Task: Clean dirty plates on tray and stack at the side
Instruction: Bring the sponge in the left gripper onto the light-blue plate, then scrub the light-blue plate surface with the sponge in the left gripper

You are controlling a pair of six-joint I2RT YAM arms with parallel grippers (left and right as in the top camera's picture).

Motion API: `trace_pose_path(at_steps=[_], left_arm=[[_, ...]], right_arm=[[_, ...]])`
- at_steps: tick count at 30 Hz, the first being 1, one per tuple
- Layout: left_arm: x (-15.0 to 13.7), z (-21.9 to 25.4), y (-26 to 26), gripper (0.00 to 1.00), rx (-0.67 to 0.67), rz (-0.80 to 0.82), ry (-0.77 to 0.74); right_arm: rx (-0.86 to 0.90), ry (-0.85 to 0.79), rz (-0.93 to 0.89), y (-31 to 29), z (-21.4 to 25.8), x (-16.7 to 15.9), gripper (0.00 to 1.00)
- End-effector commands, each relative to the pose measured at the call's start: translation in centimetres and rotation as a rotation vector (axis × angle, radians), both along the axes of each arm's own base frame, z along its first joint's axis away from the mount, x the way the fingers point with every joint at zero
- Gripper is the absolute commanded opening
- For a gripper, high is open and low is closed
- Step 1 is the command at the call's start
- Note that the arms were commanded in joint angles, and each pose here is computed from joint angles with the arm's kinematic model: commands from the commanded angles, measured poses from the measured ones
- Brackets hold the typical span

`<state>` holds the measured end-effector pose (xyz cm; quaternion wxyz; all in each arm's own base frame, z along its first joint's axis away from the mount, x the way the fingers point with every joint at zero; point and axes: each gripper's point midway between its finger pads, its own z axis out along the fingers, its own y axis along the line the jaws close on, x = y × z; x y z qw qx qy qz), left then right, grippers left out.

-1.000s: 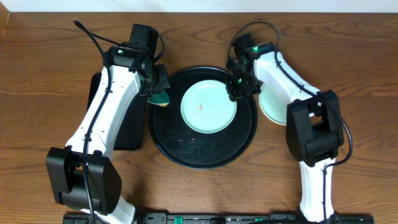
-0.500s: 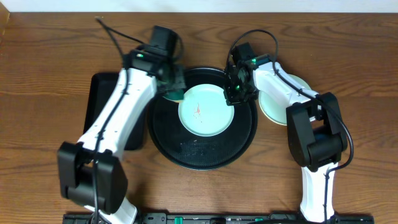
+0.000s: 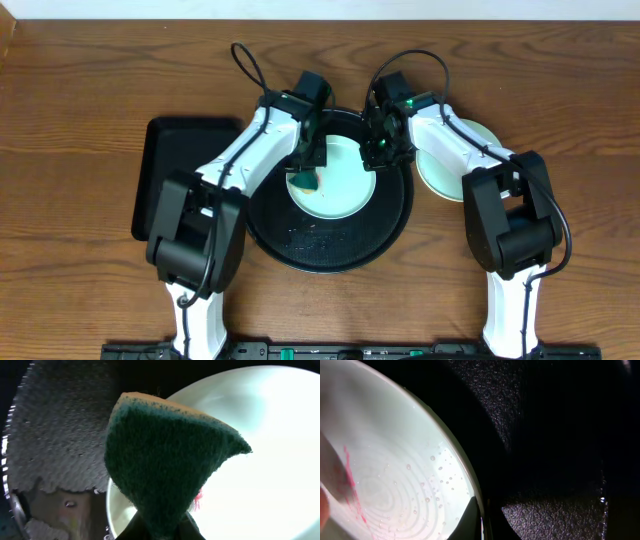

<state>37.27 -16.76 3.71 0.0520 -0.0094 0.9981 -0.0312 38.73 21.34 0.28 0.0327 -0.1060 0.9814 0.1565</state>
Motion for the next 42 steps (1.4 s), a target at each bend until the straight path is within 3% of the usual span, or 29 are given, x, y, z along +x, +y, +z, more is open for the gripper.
trace_pose_path(at_steps=[1, 11, 16, 25, 29, 33, 37, 42], left_arm=[[-0.4, -0.8, -0.6, 0.08, 0.008, -0.009, 0.009], [-2.1, -1.9, -3.8, 0.07, -0.012, -0.089, 0.039], [-1.7, -3.9, -2.3, 0.07, 0.076, 0.028, 0.042], [-1.6, -4.2, -1.2, 0.08, 0.077, 0.128, 0.064], [-4.3, -3.9, -2.5, 0.08, -0.057, 0.142, 0.233], [-5.6, -2.7, -5.1, 0.07, -0.283, 0.068, 0.346], [-3.9, -2.2, -6.6, 0.07, -0.387, 0.005, 0.279], [0.0, -3.6, -3.4, 0.07, -0.175, 0.065, 0.087]], right_arm=[[-0.028, 0.095, 0.018, 0.7, -2.9, -2.8, 0.01], [-0.028, 0.095, 0.018, 0.7, -2.9, -2.8, 0.01], [-0.028, 0.096, 0.018, 0.7, -2.9, -2.9, 0.01], [-0.028, 0.096, 0.019, 0.7, -2.9, -2.9, 0.01], [-0.028, 0.096, 0.019, 0.7, -2.9, -2.9, 0.01], [-0.028, 0.095, 0.019, 0.7, -2.9, -2.8, 0.01], [-0.028, 0.096, 0.018, 0.7, -2.9, -2.9, 0.01], [-0.028, 0.096, 0.018, 0.7, -2.9, -2.9, 0.01]])
